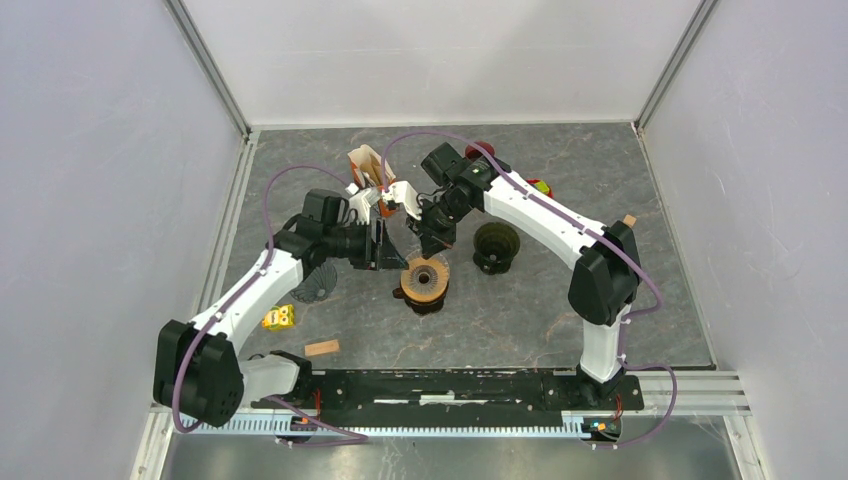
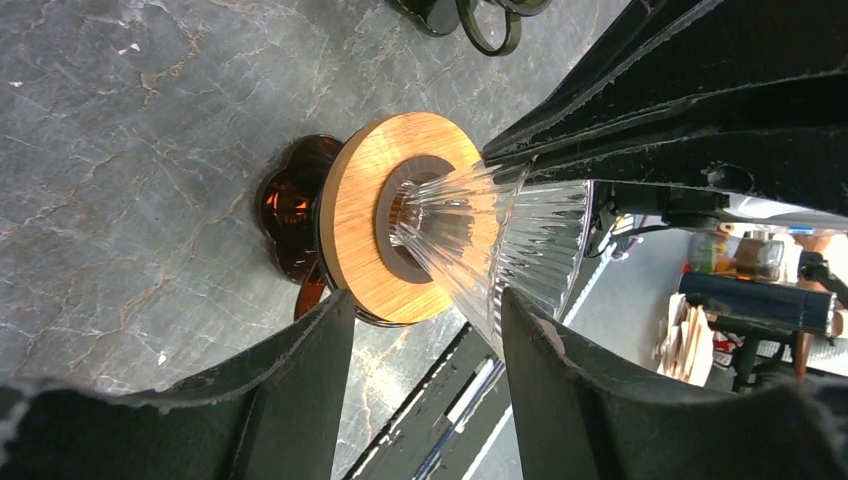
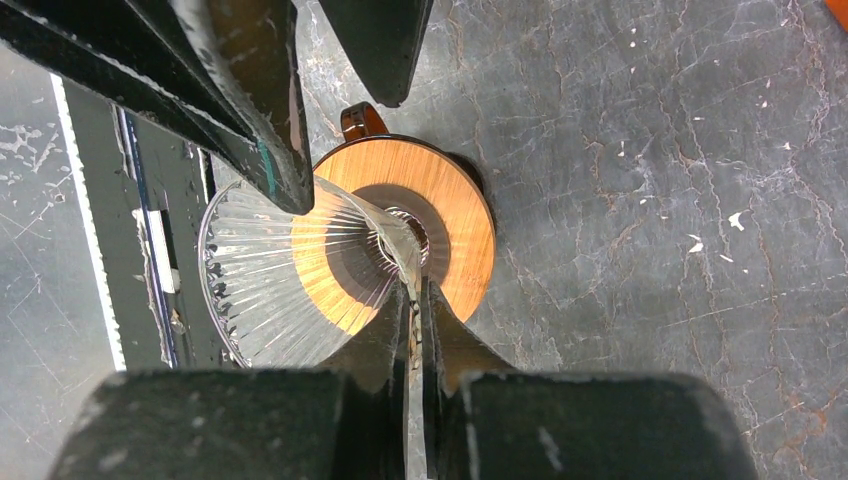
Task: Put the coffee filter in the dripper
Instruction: Place the coffee dripper in the dripper holder.
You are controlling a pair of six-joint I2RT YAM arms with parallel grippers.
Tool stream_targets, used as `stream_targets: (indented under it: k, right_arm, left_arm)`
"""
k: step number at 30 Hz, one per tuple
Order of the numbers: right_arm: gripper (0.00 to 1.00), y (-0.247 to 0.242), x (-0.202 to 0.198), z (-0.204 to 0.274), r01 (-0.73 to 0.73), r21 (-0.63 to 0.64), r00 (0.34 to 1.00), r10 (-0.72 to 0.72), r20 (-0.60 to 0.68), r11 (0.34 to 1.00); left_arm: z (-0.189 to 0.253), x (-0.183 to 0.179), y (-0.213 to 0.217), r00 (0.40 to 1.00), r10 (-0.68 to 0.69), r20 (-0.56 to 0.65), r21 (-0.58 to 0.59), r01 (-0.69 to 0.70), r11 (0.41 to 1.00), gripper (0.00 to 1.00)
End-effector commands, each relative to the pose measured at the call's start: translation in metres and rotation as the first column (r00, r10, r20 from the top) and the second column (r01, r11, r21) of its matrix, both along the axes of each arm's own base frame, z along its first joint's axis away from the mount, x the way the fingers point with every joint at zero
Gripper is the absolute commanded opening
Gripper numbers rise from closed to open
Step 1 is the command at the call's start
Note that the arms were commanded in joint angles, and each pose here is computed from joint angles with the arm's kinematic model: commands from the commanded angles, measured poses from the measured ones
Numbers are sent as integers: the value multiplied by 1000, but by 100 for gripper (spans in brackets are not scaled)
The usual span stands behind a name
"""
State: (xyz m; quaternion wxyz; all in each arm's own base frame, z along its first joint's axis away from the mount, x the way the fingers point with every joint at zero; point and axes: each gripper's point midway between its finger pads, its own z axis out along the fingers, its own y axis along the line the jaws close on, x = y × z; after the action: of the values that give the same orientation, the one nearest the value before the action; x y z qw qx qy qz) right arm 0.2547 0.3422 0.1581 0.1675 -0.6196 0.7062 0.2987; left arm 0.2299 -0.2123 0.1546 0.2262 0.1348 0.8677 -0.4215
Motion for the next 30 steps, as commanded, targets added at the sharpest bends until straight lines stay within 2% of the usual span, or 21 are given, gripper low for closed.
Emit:
stream_targets:
  k: [1, 15, 21, 30]
  right_arm:
    - [7, 8, 11, 8, 12, 17, 999, -13, 43, 1000]
    - [17, 7, 15, 13, 22, 18, 998, -23, 61, 1000]
    - [30, 7, 16, 21, 16, 39, 998, -19, 63, 999]
    - [50, -1, 23, 53, -5, 84, 989, -7, 145, 996]
  left_arm:
    - [15, 4, -11, 1000, 9, -7, -85, -10, 996, 62]
    - [9, 9, -21, 999, 17, -35, -90, -20, 996, 43]
    - [12, 14, -22, 1000, 17, -19, -88, -19, 996, 40]
    - [21, 24, -23, 1000, 12, 21, -73, -11, 997, 44]
